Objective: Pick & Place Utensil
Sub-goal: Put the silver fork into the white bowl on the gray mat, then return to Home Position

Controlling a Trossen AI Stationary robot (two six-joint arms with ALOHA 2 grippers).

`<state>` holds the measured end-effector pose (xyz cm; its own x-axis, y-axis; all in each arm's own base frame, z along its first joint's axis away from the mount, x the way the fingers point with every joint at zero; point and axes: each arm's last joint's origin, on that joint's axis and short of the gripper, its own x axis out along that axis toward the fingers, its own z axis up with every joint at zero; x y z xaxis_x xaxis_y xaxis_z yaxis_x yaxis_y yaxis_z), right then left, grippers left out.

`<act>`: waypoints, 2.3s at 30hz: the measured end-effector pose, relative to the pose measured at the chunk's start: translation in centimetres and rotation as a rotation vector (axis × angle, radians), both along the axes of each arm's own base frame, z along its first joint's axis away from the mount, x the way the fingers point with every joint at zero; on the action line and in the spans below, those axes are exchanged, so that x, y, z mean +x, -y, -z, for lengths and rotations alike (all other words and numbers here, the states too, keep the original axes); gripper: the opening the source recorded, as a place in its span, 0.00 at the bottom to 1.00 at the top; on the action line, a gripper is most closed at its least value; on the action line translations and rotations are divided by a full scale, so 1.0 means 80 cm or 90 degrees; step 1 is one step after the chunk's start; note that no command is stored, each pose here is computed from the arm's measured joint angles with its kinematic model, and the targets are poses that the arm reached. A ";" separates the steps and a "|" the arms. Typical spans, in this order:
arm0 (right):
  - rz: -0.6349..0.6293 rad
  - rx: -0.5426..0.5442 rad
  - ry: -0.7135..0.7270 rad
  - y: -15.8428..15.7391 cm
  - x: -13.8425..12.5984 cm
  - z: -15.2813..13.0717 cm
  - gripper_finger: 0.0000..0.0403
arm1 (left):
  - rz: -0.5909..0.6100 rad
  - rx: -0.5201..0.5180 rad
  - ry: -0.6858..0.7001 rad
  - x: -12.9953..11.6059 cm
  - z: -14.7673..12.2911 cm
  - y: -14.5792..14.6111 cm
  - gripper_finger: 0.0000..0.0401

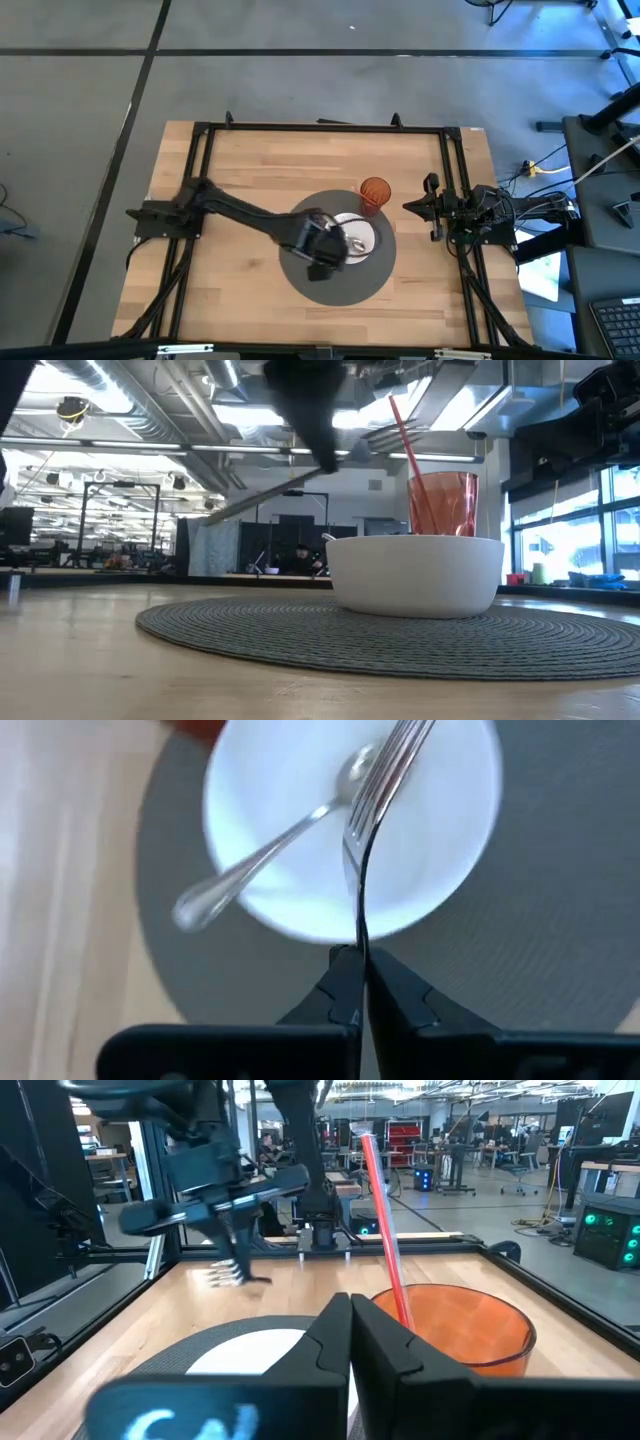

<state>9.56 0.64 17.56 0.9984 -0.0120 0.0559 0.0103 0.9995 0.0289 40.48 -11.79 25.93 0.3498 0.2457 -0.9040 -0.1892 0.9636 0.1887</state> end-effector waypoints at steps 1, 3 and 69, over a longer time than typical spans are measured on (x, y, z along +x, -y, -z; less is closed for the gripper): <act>0.000 0.000 0.000 0.000 0.000 0.000 0.01 | 0.012 -0.003 -0.011 0.010 -0.001 0.000 0.01; 0.000 0.000 0.000 0.000 0.000 0.000 0.01 | 0.036 -0.008 -0.026 0.027 -0.004 -0.002 0.01; 0.000 -0.002 0.000 0.000 0.000 0.000 0.01 | 0.069 -0.248 -0.088 0.111 0.071 -0.115 0.12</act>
<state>9.56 0.64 17.57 0.9983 -0.0118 0.0566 0.0104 0.9996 0.0255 49.40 -2.57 20.26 0.2231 -0.1558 -0.9623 -0.0807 0.9808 -0.1775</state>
